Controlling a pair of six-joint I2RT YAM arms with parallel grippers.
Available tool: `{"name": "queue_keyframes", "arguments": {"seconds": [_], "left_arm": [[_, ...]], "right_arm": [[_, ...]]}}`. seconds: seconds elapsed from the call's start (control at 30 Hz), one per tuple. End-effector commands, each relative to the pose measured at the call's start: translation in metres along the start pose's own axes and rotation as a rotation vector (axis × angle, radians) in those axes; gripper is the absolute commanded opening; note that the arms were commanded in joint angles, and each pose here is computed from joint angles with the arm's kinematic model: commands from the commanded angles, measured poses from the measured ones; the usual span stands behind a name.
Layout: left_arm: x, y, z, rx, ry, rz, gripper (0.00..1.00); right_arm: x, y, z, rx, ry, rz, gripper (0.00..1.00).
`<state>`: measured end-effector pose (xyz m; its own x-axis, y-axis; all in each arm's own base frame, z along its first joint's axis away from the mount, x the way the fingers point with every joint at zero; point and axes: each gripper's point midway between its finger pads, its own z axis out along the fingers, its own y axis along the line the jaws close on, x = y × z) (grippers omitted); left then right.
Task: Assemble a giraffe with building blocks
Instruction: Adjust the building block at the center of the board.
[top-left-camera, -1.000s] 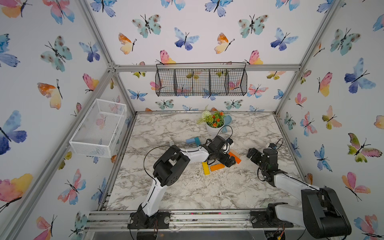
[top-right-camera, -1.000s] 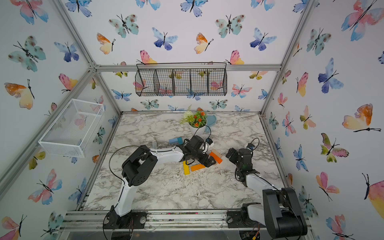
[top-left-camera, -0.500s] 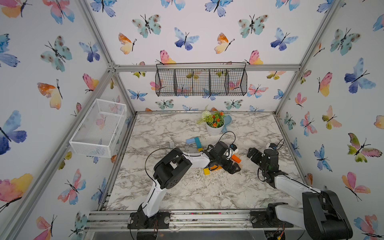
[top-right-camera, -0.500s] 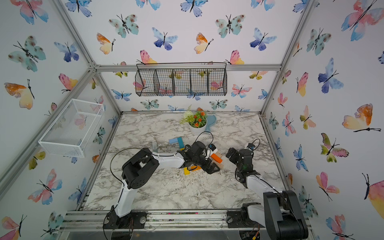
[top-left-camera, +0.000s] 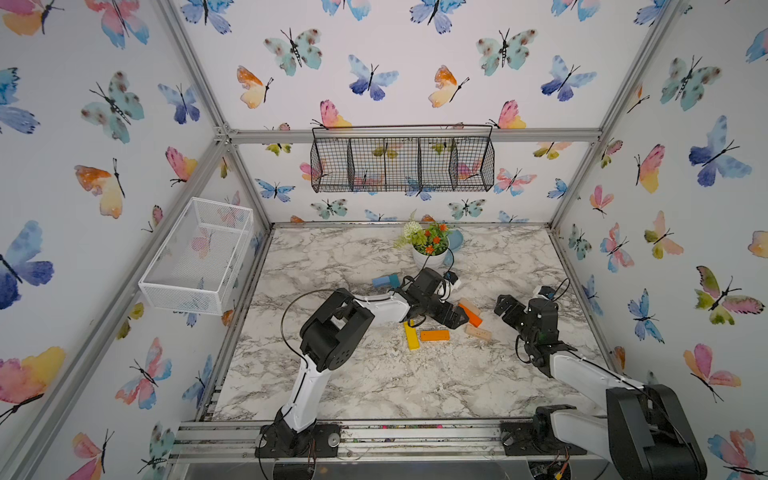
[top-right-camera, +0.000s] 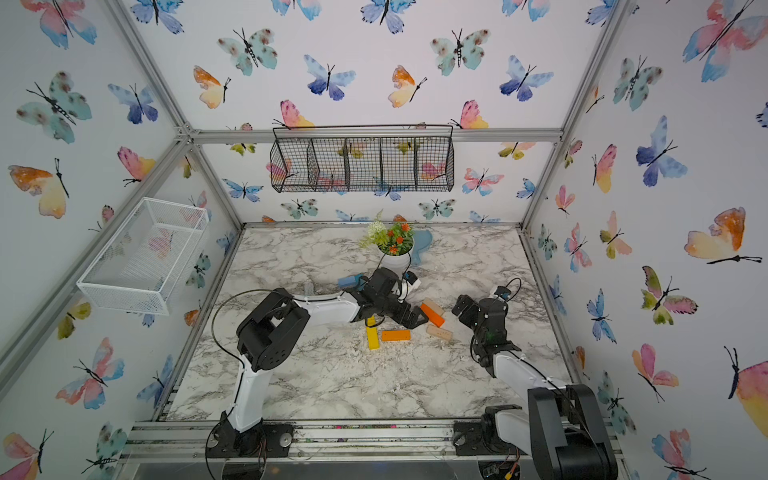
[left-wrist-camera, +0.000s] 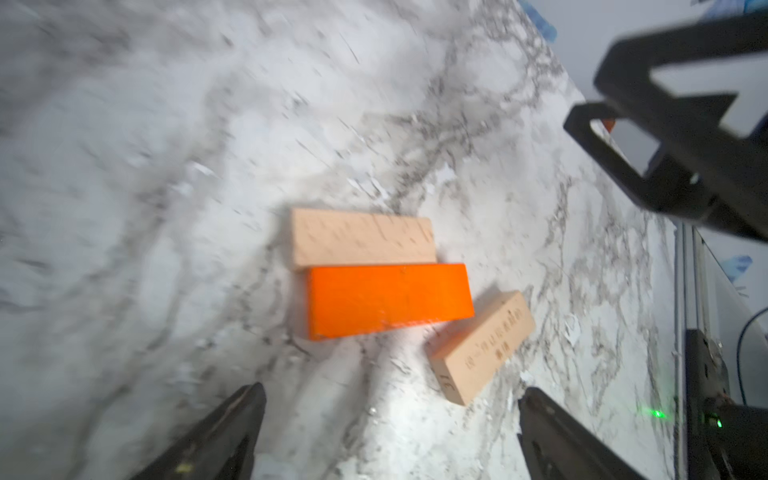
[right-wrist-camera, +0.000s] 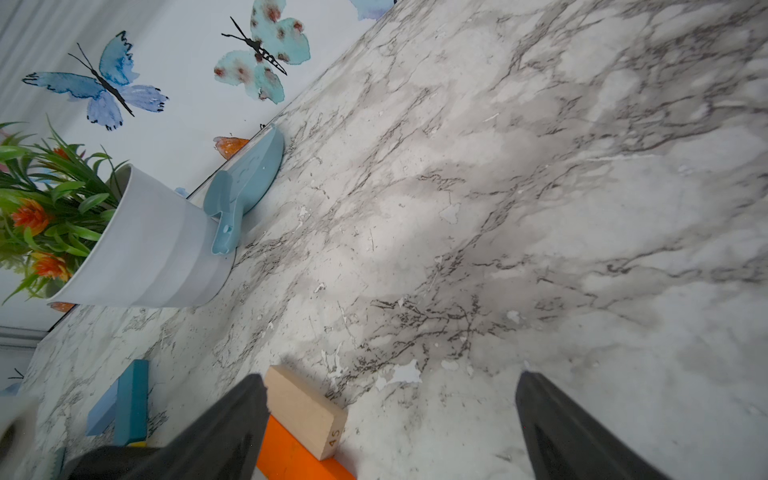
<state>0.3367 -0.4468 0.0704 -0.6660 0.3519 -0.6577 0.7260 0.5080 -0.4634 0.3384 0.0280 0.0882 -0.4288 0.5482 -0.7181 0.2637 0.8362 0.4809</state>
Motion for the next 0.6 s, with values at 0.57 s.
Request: {"name": "queue_keyframes", "arguments": {"seconds": [0.57], "left_arm": [[0.008,-0.018,0.042,0.106,0.068,0.018,0.98]], "right_arm": [[-0.002,0.002,-0.003,-0.019,-0.015,-0.008,0.98]]}}
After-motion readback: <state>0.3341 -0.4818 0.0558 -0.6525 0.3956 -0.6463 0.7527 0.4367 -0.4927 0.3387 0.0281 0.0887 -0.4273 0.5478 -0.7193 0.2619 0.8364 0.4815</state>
